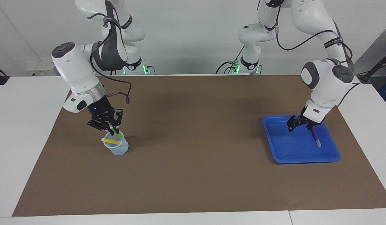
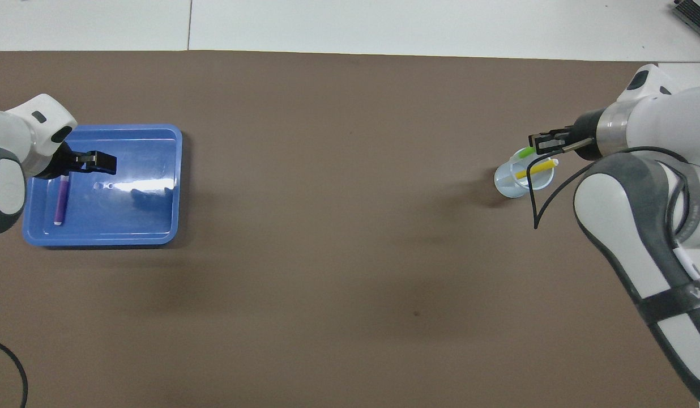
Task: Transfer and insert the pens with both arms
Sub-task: 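Drop the green pen into the cup while the left gripper grasps the purple pen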
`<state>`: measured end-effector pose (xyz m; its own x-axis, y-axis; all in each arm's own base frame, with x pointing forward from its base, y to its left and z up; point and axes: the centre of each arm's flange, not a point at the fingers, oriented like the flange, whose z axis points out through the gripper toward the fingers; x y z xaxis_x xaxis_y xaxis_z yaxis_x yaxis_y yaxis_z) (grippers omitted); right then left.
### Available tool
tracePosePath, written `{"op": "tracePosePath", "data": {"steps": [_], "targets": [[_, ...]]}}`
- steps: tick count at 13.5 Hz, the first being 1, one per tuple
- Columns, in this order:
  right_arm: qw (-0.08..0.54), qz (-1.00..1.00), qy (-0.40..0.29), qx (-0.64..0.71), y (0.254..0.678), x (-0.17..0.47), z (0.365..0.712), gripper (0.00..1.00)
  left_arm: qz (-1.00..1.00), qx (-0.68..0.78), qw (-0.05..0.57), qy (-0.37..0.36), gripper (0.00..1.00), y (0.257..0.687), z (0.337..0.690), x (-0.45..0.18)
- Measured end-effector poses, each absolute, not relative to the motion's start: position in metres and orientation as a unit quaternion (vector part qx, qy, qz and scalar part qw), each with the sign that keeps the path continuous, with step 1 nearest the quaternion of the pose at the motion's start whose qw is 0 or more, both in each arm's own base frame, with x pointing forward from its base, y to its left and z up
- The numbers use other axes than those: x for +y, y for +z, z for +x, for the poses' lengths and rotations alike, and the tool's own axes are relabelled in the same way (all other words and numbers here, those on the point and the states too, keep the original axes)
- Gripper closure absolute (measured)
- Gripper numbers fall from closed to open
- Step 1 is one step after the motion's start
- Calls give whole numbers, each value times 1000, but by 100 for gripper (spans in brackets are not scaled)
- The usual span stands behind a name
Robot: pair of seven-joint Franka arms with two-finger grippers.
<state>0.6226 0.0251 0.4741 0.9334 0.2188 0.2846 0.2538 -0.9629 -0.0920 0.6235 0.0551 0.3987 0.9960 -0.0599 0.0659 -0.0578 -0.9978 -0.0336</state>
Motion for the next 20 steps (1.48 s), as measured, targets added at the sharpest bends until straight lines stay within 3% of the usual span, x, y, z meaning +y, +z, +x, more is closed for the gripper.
{"op": "tracePosePath", "data": {"steps": [4, 6, 12, 15, 18, 20], "targets": [[55, -983, -126, -118, 462, 8, 618, 82, -998, 57, 18, -13, 7, 355, 637, 118], [55, -985, -117, -114, 454, 3, 614, 82, -997, 73, 27, -15, 19, 345, 640, 122], [56, -987, -103, -112, 442, 0, 604, 82, -995, 93, 24, -2, 26, 313, 621, 161], [56, -987, -100, -111, 439, -1, 602, 77, -995, 99, 19, 6, 39, 296, 611, 159], [56, -988, -98, -107, 438, -6, 601, 52, -994, 108, 16, 6, 41, 295, 612, 147], [56, -988, -98, -106, 437, -7, 600, 30, -994, 110, 17, 4, 63, 298, 613, 143]]}}
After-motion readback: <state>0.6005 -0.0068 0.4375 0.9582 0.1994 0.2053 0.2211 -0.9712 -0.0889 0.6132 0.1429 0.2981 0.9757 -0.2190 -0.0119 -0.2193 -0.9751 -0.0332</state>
